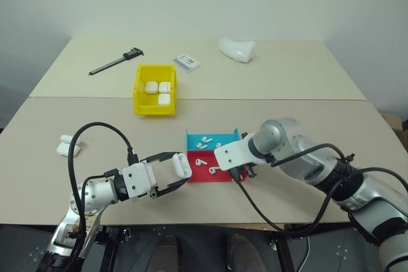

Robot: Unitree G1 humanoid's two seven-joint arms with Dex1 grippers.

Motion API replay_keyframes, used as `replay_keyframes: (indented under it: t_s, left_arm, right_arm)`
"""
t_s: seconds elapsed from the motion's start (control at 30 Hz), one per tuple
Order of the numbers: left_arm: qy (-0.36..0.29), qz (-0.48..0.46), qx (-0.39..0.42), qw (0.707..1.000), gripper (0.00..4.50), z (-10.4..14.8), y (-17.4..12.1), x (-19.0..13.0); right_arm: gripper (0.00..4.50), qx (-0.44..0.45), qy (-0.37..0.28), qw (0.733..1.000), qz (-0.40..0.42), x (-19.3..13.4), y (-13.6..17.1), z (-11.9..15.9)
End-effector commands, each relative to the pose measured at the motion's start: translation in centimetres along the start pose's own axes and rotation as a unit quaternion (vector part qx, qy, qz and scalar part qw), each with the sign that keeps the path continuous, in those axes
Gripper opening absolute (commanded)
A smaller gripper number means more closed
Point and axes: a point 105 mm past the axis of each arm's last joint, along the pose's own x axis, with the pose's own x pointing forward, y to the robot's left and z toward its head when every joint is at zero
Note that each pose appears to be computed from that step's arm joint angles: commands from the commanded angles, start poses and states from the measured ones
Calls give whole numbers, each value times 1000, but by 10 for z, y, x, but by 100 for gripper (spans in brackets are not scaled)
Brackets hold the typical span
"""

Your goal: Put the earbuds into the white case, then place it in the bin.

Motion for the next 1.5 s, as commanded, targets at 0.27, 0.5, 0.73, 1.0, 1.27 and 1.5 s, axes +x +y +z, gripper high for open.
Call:
replay_keyframes:
  t_s: [0.27,0.5,0.73,1.0,1.27,1.5]
  left_arm:
    - [-14,-6,21,1000,277,12,0,4]
    - [-12,-6,21,1000,277,10,0,5]
    - [-9,-7,21,1000,277,9,-1,6]
    - [-5,-6,20,1000,277,8,-2,5]
    - [-6,-6,20,1000,277,9,-2,6]
    - [-12,-3,22,1000,277,12,0,8]
  right_arm:
    - [169,-13,12,1000,-8,-10,-3,-5]
    - [169,-14,16,1000,-8,-10,-5,-5]
    - [169,-17,29,999,-8,-9,-4,-9]
    - [112,-24,30,999,-6,-7,-3,-8]
    - [112,-23,31,999,-11,-7,-3,-9]
    - [112,-10,-9,999,-33,-23,-11,6]
